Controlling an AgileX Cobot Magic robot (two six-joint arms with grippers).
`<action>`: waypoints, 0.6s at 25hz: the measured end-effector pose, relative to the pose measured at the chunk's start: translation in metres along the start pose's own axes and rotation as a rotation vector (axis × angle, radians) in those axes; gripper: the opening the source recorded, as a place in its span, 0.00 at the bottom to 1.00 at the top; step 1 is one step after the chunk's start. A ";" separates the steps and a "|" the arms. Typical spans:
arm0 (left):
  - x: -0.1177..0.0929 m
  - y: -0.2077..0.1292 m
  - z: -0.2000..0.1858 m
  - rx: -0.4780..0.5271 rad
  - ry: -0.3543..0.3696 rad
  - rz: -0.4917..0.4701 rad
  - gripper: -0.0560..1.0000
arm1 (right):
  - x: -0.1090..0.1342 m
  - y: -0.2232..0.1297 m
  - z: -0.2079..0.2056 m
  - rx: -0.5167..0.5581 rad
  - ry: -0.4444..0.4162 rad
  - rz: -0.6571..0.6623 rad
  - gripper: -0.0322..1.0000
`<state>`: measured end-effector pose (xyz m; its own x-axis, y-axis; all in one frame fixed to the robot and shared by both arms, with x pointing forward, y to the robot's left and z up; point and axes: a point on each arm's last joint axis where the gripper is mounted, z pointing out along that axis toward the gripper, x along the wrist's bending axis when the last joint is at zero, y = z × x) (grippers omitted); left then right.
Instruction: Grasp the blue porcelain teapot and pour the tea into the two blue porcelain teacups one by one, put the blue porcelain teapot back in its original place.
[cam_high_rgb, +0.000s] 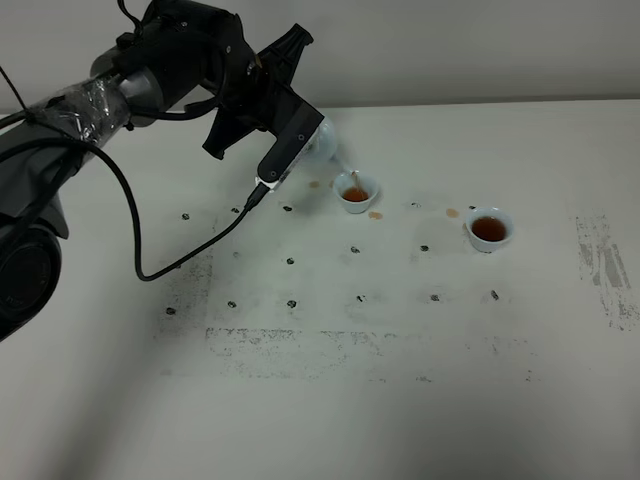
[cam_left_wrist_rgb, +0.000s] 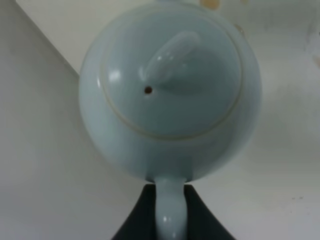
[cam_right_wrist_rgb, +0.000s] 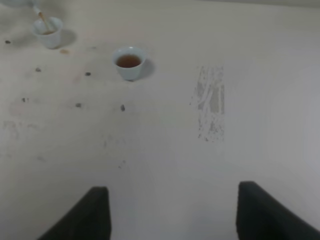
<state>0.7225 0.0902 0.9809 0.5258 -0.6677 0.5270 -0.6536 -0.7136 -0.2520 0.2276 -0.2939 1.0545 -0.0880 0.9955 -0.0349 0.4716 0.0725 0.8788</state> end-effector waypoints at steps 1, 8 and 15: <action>0.000 0.000 0.000 0.001 0.000 0.001 0.06 | 0.000 0.000 0.000 0.000 0.000 0.000 0.53; 0.000 -0.001 0.000 0.016 -0.002 0.016 0.06 | 0.000 0.000 0.000 0.000 0.000 0.000 0.53; 0.000 -0.003 0.000 0.022 0.002 0.017 0.06 | 0.000 0.000 0.000 0.000 0.000 0.001 0.53</action>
<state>0.7243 0.0922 0.9816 0.5133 -0.6793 0.5244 -0.6505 -0.7066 -0.2785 0.2276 -0.2939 1.0545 -0.0876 0.9956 -0.0341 0.4717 0.0716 0.8789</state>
